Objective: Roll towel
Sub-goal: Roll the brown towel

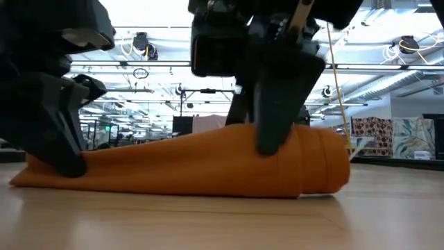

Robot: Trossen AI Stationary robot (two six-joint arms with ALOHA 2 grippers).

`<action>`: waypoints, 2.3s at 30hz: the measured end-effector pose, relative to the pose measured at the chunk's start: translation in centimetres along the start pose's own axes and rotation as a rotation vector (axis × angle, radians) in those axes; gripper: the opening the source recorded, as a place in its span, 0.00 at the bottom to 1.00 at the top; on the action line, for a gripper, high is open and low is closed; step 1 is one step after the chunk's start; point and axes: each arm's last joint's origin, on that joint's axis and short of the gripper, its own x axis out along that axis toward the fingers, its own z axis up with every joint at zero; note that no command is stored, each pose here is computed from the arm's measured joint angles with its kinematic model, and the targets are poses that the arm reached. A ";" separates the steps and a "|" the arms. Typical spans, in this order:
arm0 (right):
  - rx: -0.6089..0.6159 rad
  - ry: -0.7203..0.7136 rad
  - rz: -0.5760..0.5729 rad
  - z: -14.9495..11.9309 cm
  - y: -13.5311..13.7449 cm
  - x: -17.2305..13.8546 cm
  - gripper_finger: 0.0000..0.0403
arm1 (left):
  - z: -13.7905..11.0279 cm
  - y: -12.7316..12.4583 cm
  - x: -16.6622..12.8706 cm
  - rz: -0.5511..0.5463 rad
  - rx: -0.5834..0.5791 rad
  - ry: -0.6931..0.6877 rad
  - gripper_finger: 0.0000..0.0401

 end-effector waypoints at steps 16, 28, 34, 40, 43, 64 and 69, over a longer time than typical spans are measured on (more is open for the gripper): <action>-0.213 -0.222 -0.495 -2.7 9.2 -2.2 0.38 | 3.6 3.8 -1.2 -0.271 -0.247 0.113 0.03; -0.147 -0.234 -0.655 -3.3 8.1 1.2 0.43 | 5.0 7.5 0.1 -0.382 -0.329 0.225 0.03; -0.089 -0.207 -0.698 -3.5 6.8 2.3 0.57 | 5.4 8.9 0.5 -0.417 -0.366 0.250 0.03; -0.041 -0.178 -0.652 -3.1 5.8 2.1 0.55 | 5.7 9.6 0.7 -0.381 -0.385 0.225 0.03; -0.016 -0.148 -0.590 -2.8 5.2 1.8 0.44 | 5.6 9.2 0.6 -0.338 -0.346 0.187 0.07; -0.027 -0.150 -0.153 -0.3 4.4 1.0 0.02 | 3.5 1.7 -6.5 -0.262 -0.051 -0.126 0.34; -0.080 -0.181 -0.096 -0.4 6.0 1.6 0.02 | 1.7 -2.0 -8.9 -0.245 0.019 -0.305 0.34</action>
